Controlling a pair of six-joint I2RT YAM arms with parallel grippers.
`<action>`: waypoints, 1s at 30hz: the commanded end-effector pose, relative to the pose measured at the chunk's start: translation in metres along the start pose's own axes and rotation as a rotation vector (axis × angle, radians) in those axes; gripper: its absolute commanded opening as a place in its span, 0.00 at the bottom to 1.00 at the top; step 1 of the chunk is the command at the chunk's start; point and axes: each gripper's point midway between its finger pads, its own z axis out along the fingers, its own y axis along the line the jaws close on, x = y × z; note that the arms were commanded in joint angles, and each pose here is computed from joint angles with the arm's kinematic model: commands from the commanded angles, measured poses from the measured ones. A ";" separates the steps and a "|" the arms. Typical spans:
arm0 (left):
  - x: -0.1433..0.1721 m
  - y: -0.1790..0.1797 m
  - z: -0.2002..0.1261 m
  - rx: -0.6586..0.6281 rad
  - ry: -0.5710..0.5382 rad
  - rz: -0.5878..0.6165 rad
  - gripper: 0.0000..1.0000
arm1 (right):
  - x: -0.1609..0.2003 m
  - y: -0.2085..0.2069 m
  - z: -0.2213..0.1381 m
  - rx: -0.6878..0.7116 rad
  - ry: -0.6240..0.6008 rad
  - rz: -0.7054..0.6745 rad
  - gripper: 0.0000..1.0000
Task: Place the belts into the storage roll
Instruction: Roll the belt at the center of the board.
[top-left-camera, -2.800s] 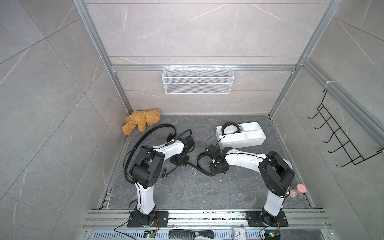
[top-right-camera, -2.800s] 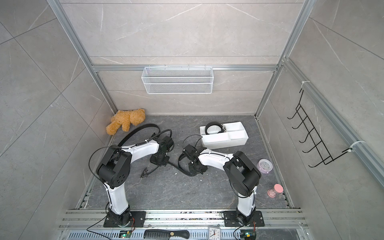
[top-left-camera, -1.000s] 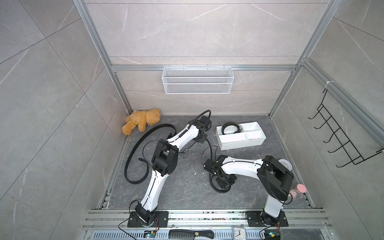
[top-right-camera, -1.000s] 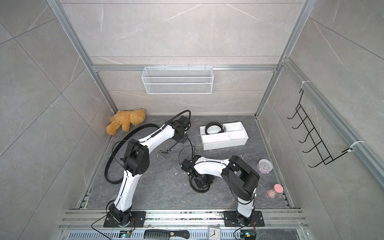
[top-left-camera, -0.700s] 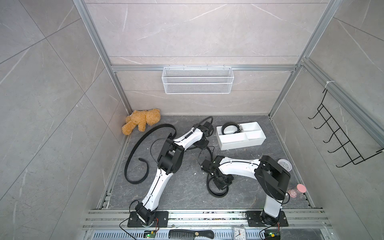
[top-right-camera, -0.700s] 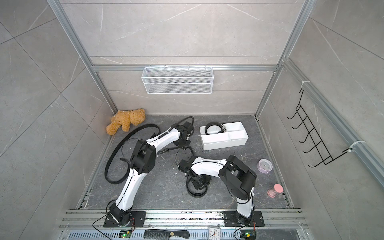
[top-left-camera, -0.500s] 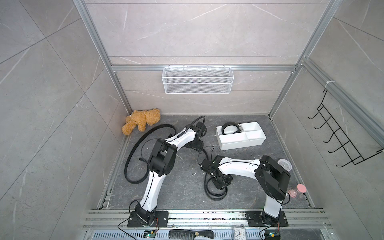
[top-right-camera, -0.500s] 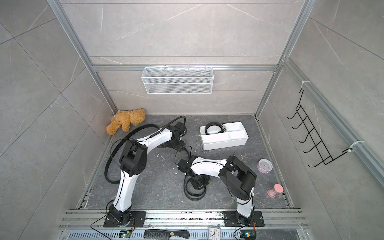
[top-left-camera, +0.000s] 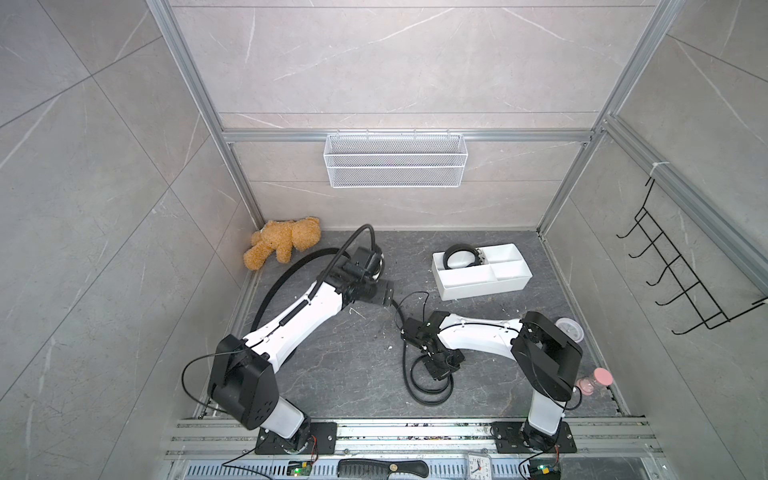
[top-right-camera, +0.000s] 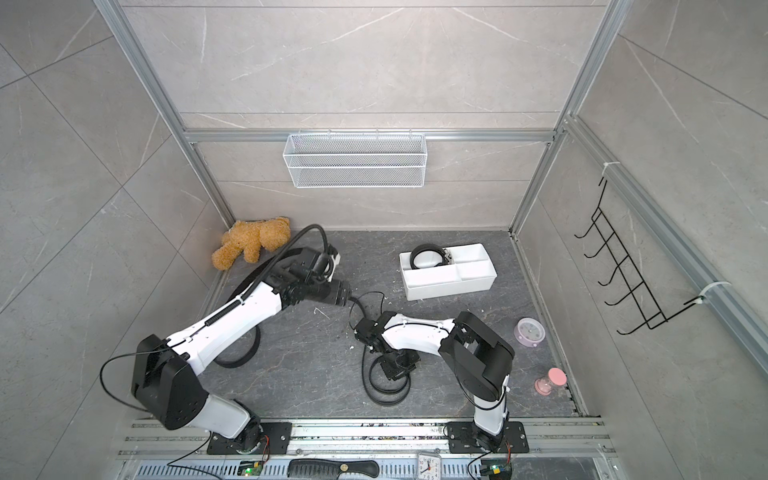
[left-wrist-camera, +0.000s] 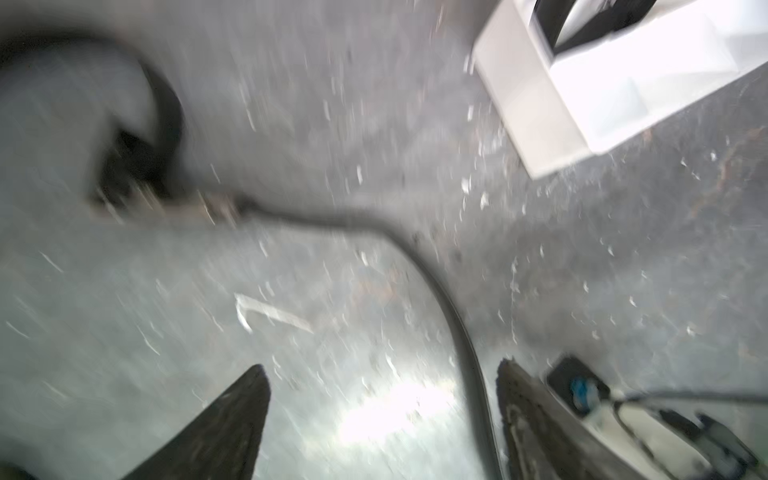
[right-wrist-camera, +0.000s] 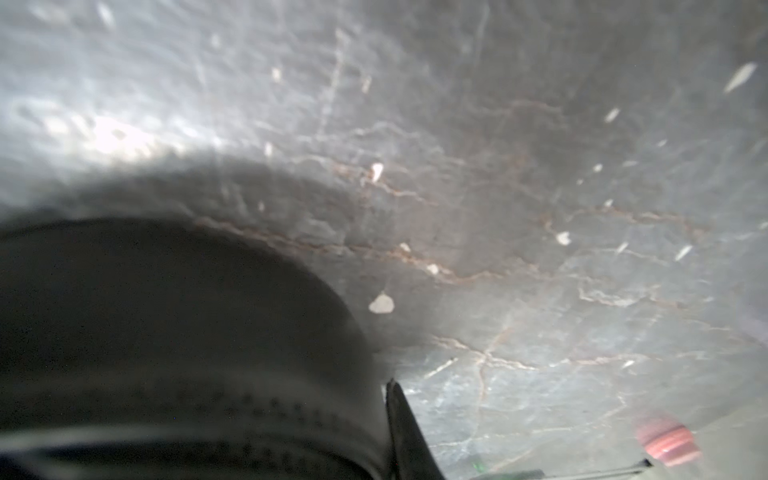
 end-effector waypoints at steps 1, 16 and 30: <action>0.105 -0.020 0.014 0.089 0.268 -0.211 0.84 | -0.010 0.025 0.010 -0.104 -0.041 0.026 0.19; 0.138 -0.090 0.032 0.308 0.177 -0.260 0.87 | -0.020 0.026 0.000 -0.101 -0.075 0.046 0.18; 0.175 -0.077 0.069 0.055 0.412 -0.165 0.57 | -0.027 0.045 -0.003 -0.173 -0.113 0.088 0.18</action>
